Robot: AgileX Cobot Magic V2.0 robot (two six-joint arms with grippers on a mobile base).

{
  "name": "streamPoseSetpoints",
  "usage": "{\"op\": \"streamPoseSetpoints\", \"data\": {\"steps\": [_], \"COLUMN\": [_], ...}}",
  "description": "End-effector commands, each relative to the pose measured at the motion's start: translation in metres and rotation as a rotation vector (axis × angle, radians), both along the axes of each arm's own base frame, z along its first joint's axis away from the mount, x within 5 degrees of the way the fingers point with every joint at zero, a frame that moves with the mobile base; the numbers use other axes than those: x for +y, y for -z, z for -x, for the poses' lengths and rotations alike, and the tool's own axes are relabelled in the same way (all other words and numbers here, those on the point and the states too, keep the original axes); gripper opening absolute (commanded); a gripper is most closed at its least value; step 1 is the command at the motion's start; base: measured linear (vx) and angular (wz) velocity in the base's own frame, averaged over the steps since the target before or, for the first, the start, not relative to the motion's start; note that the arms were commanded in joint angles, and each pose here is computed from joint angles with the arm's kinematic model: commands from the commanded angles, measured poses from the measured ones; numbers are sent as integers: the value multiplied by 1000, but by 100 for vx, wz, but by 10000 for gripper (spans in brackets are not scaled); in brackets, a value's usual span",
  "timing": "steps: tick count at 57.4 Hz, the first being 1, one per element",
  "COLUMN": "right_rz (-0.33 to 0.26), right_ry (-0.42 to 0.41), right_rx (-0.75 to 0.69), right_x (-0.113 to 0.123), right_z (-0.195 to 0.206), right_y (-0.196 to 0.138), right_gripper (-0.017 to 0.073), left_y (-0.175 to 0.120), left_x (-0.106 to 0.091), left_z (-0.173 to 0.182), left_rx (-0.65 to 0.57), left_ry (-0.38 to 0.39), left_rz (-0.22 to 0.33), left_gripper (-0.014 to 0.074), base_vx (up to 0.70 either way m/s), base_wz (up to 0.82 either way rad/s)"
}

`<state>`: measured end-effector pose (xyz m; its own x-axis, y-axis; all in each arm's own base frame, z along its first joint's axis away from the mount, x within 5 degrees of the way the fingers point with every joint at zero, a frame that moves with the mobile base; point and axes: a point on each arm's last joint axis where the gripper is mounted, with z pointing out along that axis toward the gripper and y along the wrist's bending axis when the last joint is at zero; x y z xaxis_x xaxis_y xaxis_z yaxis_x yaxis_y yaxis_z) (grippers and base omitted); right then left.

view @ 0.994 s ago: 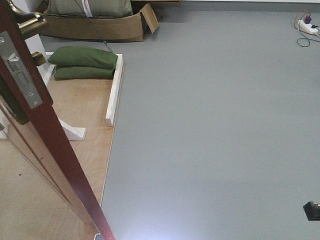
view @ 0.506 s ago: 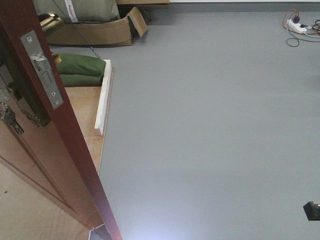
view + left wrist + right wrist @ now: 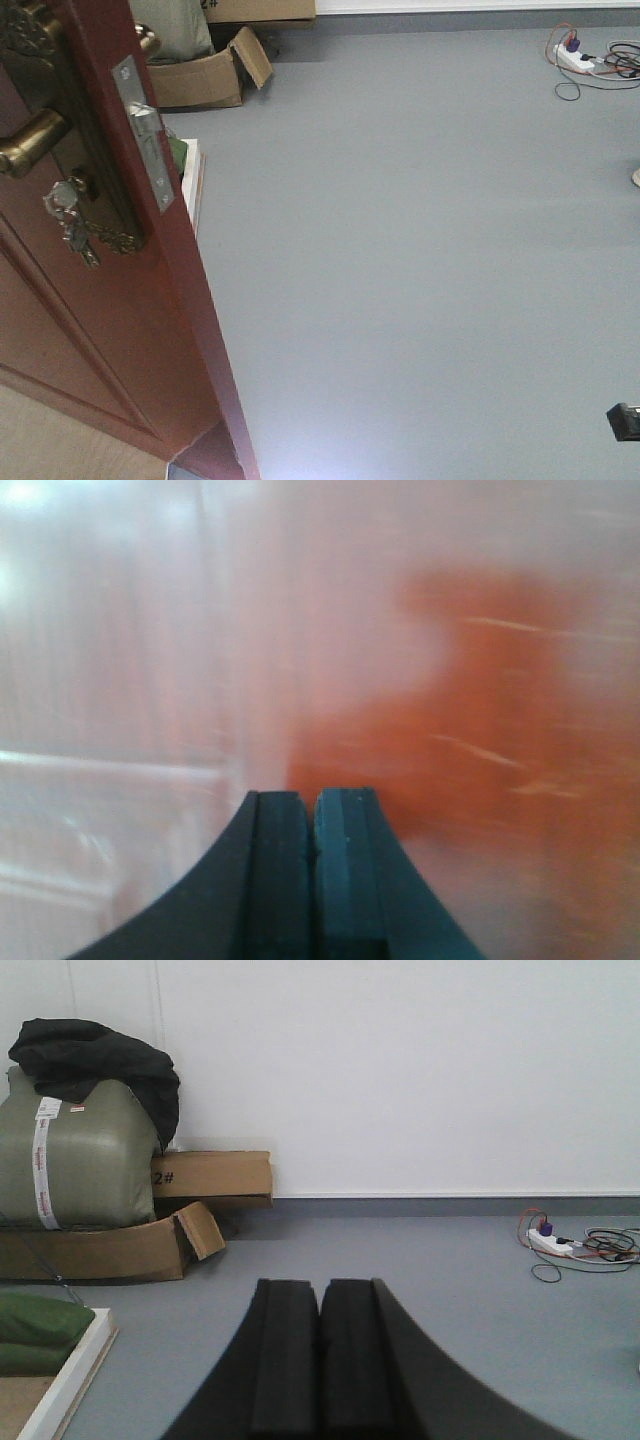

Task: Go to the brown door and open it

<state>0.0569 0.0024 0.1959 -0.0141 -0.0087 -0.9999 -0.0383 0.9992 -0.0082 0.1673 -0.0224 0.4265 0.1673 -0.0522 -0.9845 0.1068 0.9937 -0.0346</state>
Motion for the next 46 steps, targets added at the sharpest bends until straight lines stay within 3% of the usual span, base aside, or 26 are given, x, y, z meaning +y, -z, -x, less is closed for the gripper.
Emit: {"op": "streamPoseSetpoints", "data": {"steps": [1, 46], "right_rz": [8, 8], "right_ry": [12, 12], "right_rx": [-88, -88], "right_x": [-1, -1], "right_z": [1, 1], "right_y": [-6, -6], "right_gripper": [0, 0], "left_y": [-12, -12], "left_x": [1, 1], "left_z": [3, 3], "left_rx": [-42, -42], "left_ry": [-8, -8], "left_rz": [18, 18], "left_gripper": [-3, -3], "base_vx": [22, 23], "base_wz": [-7, 0]}}
